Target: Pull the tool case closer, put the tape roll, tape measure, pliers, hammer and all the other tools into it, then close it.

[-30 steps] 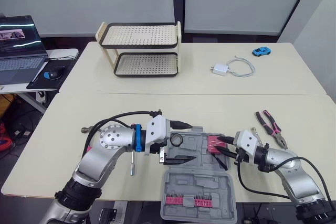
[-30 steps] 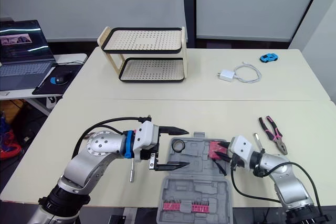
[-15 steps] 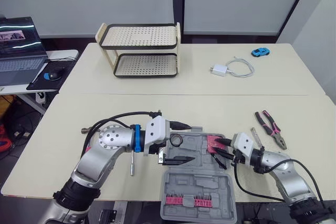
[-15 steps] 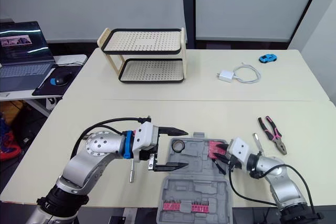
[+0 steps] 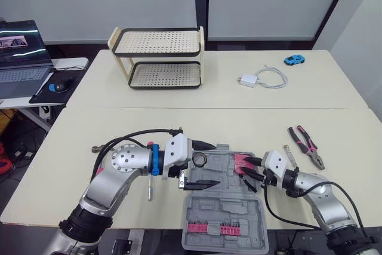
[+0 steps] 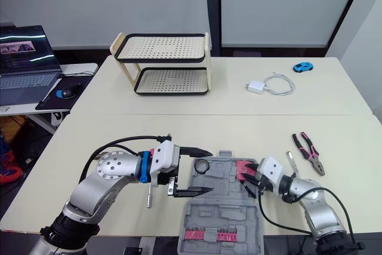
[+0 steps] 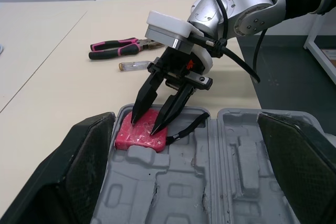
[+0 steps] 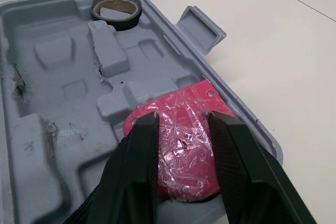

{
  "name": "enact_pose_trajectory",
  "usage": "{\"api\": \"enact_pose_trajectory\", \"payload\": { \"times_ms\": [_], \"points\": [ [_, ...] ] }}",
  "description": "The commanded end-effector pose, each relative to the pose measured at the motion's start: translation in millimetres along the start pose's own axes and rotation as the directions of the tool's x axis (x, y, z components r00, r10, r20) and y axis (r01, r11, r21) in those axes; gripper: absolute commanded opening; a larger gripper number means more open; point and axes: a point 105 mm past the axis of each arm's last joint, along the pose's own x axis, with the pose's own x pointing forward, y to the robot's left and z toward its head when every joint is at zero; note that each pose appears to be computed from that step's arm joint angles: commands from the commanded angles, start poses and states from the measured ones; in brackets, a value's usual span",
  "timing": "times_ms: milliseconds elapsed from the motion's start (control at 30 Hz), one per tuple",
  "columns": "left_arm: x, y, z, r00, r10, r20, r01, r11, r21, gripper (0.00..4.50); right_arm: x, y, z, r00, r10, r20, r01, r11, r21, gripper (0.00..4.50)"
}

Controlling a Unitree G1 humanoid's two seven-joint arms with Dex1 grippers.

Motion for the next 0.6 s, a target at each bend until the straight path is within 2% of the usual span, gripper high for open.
{"api": "enact_pose_trajectory", "payload": {
  "times_ms": [33,200,333,433,533,600],
  "points": [
    [-0.3,1.5,8.9,1.0,-0.001,0.012,0.001,0.999,0.041,4.5,-1.5,0.5,-8.0,0.999,-0.007,-0.032,0.008,0.999,0.036,1.57],
    [-5.0,8.3,8.4,0.999,0.034,0.017,-0.035,0.999,0.026,4.5,-4.5,-5.3,5.0,1.0,-0.02,0.008,0.019,0.999,0.048,1.57],
    [-28.8,19.9,2.8,0.993,0.118,-0.002,-0.119,0.993,-0.008,4.5,-16.2,-10.8,28.4,0.999,-0.014,0.051,0.012,1.0,0.027,1.57],
    [-80.8,30.5,-14.2,0.965,0.244,-0.099,-0.251,0.967,-0.054,4.5,-44.5,-25.7,56.8,0.997,-0.016,0.077,0.016,1.0,-0.007,2.11],
    [-125.7,33.5,-24.8,0.923,0.344,-0.176,-0.362,0.928,-0.086,4.5,-69.1,-40.1,70.6,0.997,-0.04,0.062,0.041,0.999,-0.029,3.14],
    [-162.2,37.1,-30.4,0.87,0.443,-0.217,-0.471,0.877,-0.094,4.5,-90.6,-53.5,72.3,0.996,-0.084,0.03,0.085,0.996,-0.032,3.81]
  ]
}}
